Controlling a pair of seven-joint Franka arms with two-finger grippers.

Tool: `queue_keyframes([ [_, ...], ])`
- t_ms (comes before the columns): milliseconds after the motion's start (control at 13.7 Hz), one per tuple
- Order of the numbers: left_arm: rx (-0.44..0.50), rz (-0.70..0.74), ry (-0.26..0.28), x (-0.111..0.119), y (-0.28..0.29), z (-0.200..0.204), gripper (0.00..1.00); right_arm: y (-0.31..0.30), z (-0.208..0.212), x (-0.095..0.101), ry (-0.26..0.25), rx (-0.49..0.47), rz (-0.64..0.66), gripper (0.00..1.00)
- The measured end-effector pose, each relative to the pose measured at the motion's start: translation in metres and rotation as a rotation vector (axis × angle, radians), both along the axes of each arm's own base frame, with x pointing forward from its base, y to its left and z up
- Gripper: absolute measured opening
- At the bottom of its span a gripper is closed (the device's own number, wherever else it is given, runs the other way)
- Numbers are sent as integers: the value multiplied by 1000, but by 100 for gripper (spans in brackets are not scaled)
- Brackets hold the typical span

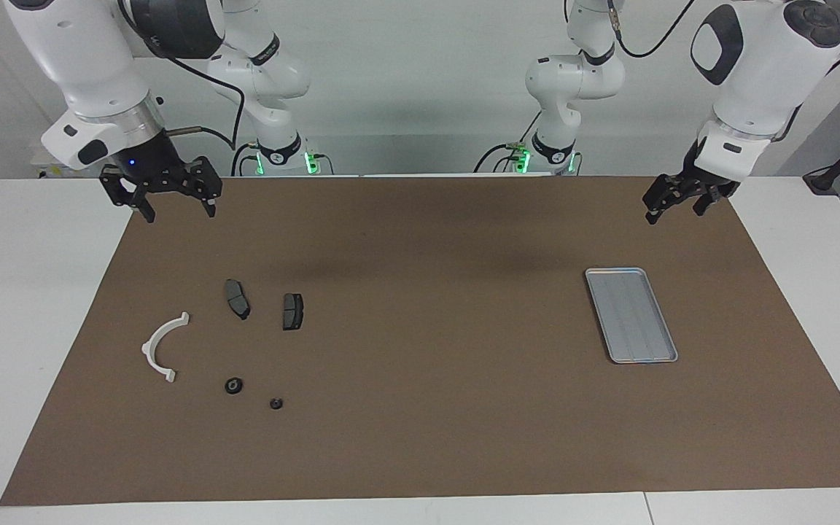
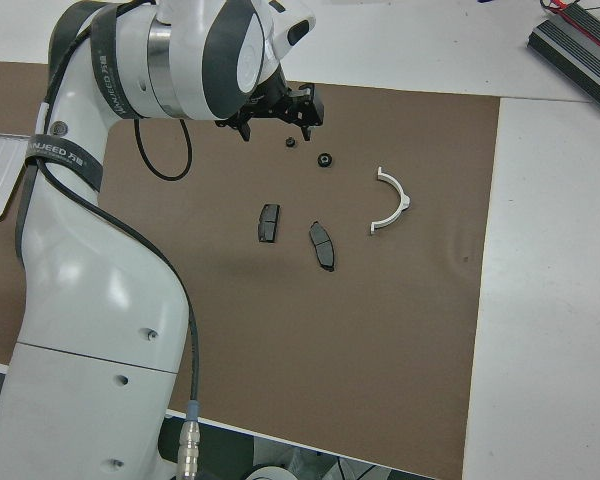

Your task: Place bearing gear from tray to pile

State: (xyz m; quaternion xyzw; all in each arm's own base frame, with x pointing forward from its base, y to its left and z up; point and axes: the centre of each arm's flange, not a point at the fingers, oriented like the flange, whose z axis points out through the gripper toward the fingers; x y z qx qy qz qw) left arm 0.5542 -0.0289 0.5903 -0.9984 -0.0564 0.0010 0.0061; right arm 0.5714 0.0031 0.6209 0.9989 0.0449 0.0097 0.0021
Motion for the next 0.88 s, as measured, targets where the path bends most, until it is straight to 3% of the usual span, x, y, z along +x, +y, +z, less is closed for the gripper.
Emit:
queue_keyframes([
  [876, -2, 5, 31, -3, 2, -3, 100, -1, 0, 0, -5, -8, 0, 100],
])
